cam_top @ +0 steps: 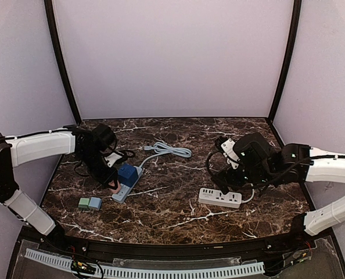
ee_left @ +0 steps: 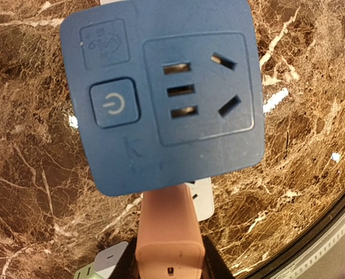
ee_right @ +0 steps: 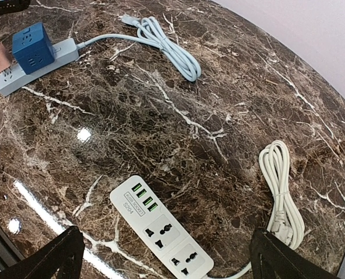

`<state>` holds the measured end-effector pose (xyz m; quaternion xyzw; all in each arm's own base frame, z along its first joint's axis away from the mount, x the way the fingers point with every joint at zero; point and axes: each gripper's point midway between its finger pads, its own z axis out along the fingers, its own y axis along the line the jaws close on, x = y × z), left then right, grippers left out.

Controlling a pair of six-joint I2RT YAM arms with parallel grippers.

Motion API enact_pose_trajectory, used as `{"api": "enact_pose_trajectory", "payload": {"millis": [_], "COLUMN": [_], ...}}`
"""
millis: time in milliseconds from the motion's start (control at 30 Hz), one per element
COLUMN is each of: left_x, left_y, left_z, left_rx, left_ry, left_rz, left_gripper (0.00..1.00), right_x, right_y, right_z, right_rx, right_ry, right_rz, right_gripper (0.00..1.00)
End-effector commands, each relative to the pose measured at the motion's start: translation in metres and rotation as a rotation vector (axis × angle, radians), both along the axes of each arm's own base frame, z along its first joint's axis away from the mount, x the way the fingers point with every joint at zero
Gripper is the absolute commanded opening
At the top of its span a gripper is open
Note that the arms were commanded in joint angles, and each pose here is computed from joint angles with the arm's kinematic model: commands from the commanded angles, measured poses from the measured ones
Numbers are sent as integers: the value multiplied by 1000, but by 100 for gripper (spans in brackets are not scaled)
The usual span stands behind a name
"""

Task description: Insert the plug

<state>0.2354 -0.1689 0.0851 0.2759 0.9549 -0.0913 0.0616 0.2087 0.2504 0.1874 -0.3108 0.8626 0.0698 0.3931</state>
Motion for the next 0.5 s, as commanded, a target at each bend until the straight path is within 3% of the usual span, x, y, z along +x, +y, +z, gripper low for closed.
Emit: {"api": "enact_pose_trajectory", "payload": {"millis": [0,467], "left_x": [-3,-3], "left_y": [4,6], "left_z": [-8,-12], "left_rx": [15,33], "left_ry": [22,55], "left_rz": [14,66], "left_gripper": [1,1], "right_x": [1,-1], "right_y": [-7,-10], "right_z": [-2,-8], "right_rx": [-6,-17], "right_ry": [-11,-5], "right_rz": [-13,-12], "right_gripper": [99,99]}}
